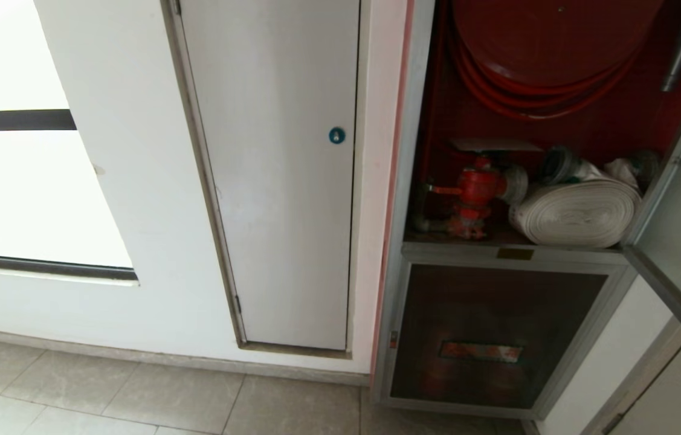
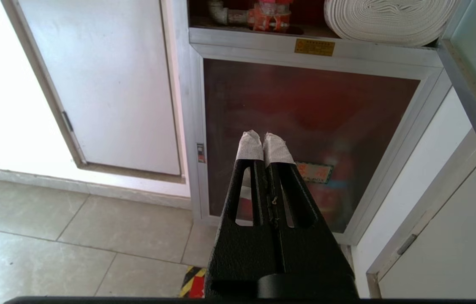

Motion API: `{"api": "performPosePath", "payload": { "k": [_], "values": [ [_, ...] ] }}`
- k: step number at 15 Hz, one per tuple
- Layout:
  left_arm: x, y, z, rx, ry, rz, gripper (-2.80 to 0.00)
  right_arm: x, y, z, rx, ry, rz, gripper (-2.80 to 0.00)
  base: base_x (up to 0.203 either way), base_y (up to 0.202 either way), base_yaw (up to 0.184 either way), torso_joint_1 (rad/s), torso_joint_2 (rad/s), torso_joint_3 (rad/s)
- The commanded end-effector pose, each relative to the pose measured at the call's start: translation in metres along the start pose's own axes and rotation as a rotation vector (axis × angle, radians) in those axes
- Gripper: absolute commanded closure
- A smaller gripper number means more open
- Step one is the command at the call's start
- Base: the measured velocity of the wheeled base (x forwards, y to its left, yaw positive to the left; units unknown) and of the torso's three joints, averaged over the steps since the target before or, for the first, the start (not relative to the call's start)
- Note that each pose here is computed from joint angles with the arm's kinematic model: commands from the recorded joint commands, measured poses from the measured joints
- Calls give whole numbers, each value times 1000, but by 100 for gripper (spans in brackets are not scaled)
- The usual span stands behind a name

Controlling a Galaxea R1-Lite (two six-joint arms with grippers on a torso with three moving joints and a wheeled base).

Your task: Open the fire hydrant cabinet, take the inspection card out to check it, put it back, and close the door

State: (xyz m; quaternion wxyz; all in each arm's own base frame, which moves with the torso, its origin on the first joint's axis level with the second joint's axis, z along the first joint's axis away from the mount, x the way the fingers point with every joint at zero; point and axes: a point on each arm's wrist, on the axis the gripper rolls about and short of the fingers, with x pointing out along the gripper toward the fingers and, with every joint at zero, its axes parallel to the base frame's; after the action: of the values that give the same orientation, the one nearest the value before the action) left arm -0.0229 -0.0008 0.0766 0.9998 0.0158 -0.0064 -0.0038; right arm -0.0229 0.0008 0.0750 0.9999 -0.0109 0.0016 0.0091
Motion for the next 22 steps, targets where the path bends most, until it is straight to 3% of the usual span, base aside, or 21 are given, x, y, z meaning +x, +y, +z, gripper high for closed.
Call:
{"api": "performPosePath", "payload": {
  "k": [1,12,15,22],
  "values": [
    [1,0,-2,0,6,-1,0,0,0,0,-1,-2,0,0,0,0,0,0,0,0],
    [0,0,-2,1,7,-1,0,0,0,0,0,-2,0,0,0,0,0,0,0,0],
    [1,1,-2,-29,7,25,0,0,0,0,-1,-2,0,0,0,0,0,0,0,0],
    [1,1,-2,-28,8,27,0,0,0,0,0,-2,0,0,185,0,-2,8,0,0]
  ]
}}
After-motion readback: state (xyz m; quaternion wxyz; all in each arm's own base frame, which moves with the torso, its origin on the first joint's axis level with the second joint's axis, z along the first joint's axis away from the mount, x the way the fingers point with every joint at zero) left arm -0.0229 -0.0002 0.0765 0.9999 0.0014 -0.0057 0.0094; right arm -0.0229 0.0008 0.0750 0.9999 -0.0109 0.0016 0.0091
